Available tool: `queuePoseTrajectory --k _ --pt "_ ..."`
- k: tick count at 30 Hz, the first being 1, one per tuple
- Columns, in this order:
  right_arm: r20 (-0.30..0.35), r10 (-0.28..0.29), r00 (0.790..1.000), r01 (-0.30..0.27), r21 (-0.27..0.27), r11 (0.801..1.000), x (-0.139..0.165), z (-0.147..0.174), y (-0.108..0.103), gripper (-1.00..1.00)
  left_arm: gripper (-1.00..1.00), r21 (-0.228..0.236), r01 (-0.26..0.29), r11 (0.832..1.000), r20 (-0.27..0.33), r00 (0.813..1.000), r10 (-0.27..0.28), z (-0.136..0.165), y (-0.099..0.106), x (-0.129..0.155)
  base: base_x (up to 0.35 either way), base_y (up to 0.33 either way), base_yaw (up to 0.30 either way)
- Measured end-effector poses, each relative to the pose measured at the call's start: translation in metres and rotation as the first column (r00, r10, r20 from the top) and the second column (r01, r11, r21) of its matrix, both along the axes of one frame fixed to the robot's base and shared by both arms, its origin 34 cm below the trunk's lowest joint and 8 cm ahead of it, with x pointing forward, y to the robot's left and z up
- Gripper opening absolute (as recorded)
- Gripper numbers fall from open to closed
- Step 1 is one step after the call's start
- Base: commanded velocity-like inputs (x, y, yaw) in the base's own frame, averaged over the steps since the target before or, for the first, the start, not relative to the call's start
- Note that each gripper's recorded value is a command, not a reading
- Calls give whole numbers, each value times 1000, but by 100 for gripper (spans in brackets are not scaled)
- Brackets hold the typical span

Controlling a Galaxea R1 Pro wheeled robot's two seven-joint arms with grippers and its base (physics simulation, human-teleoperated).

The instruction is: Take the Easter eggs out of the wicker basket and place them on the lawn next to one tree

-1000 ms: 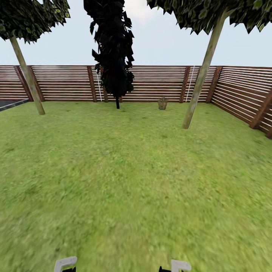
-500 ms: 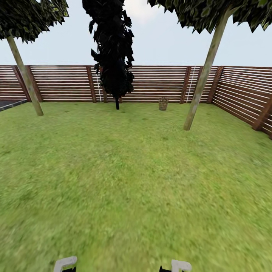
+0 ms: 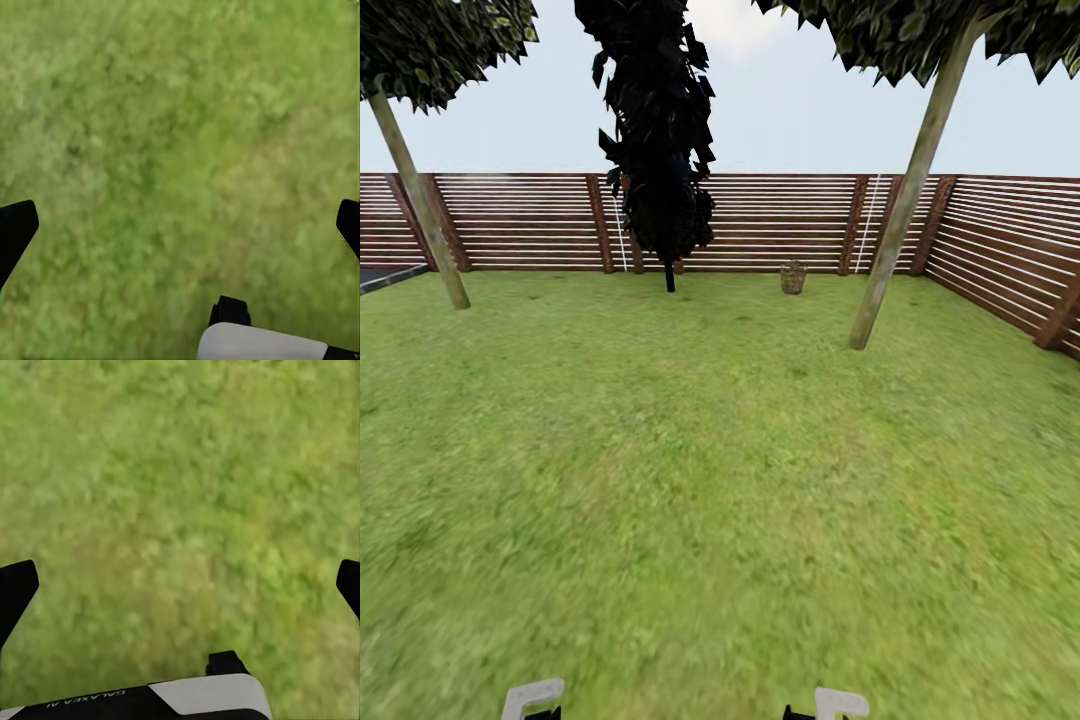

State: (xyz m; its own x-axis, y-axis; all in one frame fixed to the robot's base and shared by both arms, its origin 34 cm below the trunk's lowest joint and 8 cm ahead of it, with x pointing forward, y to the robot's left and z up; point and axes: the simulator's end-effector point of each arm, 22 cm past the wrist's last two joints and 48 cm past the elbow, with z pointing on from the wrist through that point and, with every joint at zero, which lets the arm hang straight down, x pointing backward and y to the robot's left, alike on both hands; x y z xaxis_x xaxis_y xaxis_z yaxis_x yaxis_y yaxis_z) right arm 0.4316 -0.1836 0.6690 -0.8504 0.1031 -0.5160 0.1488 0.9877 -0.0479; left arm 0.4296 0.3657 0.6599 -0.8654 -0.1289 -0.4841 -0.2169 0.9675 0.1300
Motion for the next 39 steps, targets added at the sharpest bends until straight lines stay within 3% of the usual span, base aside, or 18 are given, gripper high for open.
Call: queuePoseTrajectory --k 39 --pt "0 0 1000 0 1 1000 0 0 1 100 100 1 -1 1000 0 1000 1 0 0 0 234 0 0"
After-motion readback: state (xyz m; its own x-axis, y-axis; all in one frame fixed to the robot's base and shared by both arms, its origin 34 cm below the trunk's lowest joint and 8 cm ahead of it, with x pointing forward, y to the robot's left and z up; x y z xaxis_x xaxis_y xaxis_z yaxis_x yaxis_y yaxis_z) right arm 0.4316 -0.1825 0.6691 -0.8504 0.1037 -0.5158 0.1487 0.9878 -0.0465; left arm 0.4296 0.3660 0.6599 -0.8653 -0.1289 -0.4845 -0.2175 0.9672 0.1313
